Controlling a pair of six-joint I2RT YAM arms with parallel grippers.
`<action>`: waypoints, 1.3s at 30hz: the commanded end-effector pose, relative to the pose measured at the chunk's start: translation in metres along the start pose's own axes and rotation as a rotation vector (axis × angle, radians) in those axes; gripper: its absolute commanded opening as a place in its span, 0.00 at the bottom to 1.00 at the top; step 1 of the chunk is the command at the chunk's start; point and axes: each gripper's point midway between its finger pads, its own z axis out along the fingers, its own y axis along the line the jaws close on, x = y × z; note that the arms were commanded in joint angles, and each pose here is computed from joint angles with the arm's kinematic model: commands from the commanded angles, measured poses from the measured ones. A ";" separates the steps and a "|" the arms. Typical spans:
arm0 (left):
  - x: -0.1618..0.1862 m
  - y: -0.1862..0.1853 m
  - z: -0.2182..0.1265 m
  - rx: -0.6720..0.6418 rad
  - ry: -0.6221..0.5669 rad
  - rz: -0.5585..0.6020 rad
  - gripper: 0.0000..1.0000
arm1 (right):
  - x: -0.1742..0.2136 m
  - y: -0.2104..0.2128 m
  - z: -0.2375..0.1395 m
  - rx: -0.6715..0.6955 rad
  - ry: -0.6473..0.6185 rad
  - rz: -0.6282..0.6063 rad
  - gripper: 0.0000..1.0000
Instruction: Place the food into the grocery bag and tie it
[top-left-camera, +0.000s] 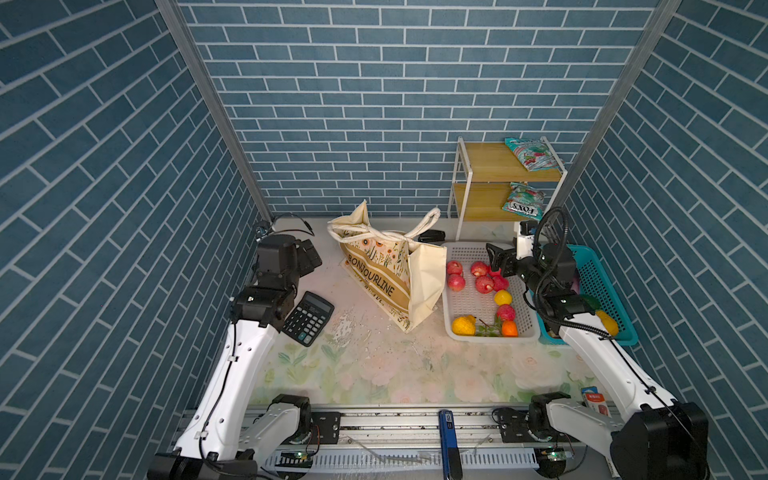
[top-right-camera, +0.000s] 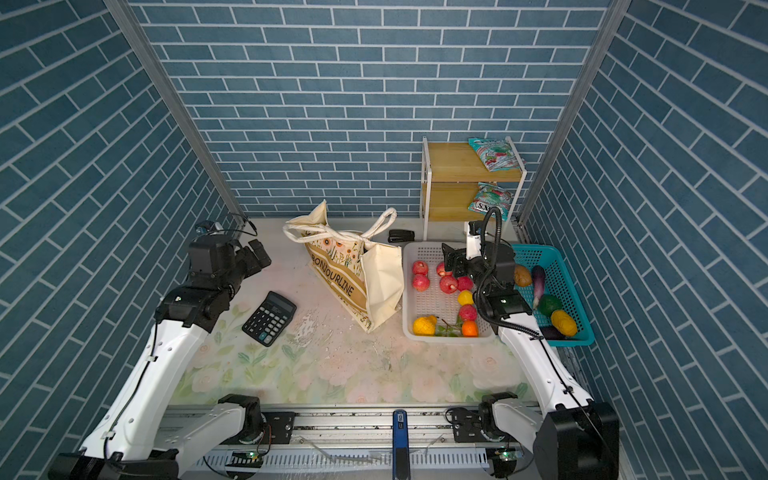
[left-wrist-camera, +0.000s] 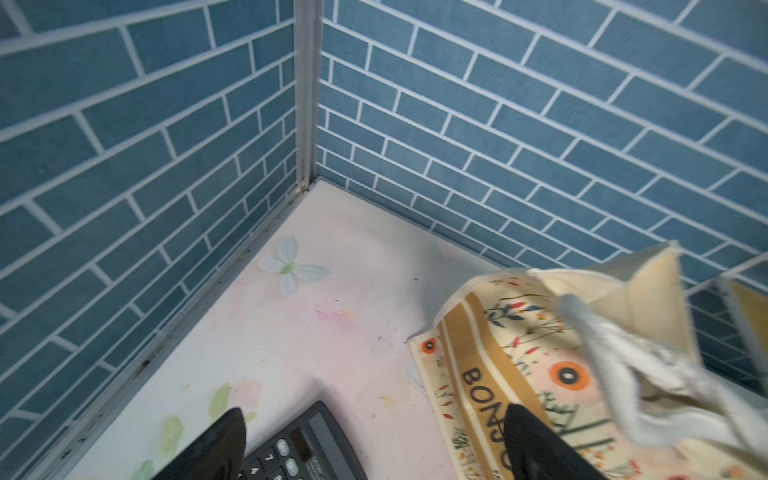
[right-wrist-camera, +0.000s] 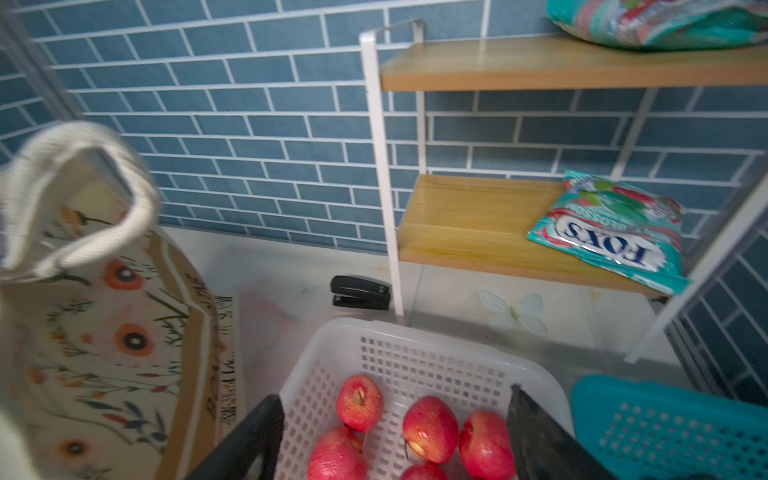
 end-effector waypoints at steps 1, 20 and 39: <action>0.011 0.028 0.018 -0.138 -0.090 0.074 0.99 | 0.008 -0.043 -0.009 0.233 -0.077 0.093 0.84; 0.118 0.075 0.082 -0.126 0.002 0.243 1.00 | 0.153 -0.151 -0.058 0.752 0.021 0.049 0.99; 0.134 0.055 0.125 0.032 -0.051 0.193 1.00 | 0.174 -0.150 0.008 0.529 0.080 0.043 0.98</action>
